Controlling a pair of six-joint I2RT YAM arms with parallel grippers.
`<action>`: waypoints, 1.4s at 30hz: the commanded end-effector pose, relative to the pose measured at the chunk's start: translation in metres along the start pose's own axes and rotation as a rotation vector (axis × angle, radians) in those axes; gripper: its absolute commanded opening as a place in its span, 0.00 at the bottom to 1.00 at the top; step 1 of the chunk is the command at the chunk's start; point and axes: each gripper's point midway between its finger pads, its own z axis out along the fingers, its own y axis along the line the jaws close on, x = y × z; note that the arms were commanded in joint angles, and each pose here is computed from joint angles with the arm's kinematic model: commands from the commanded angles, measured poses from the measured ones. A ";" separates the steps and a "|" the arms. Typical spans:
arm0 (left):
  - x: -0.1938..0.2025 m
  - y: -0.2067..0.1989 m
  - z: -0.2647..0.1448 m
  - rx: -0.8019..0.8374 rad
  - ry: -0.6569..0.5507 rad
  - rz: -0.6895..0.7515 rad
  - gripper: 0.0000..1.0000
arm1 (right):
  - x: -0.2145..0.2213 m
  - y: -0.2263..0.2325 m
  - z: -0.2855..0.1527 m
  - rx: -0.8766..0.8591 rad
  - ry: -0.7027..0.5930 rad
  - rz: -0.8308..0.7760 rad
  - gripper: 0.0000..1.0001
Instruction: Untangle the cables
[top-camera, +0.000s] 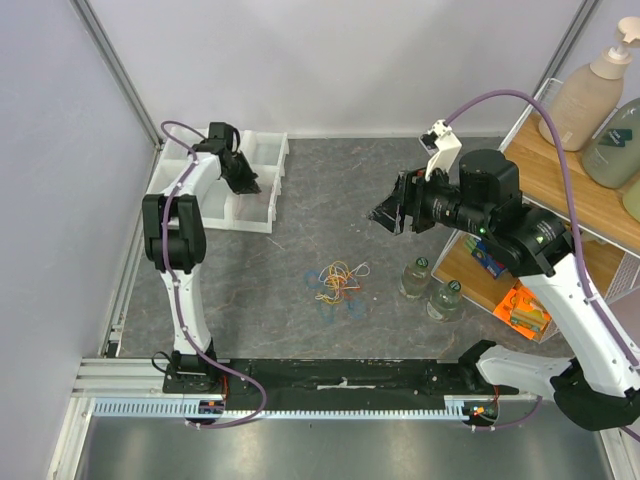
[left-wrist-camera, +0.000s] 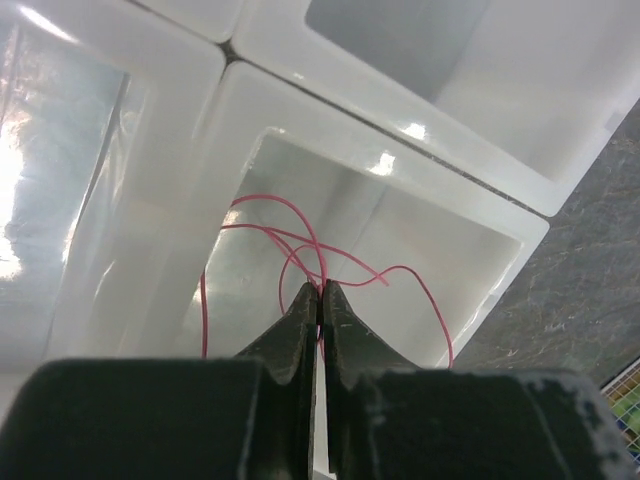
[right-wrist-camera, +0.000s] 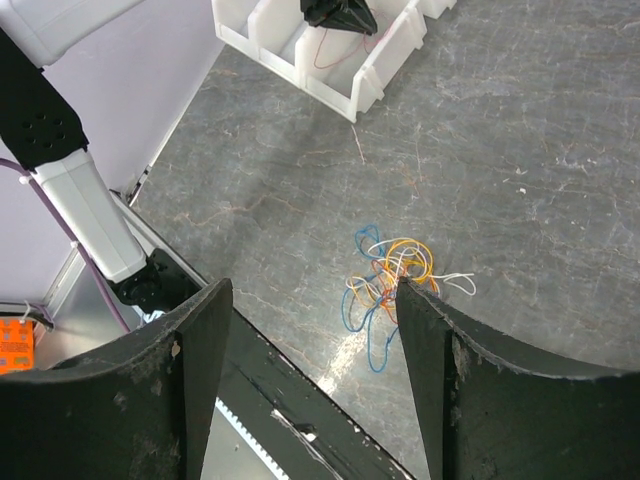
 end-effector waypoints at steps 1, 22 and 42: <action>-0.010 -0.003 -0.008 -0.029 -0.011 0.084 0.13 | -0.005 0.006 0.000 -0.030 -0.024 0.014 0.74; -0.019 -0.033 -0.132 0.030 -0.190 0.083 0.85 | 0.020 0.000 0.022 -0.050 0.064 0.025 0.73; 0.320 -0.070 -0.191 0.569 0.162 0.160 0.53 | 0.193 -0.035 0.116 0.071 0.460 -0.132 0.61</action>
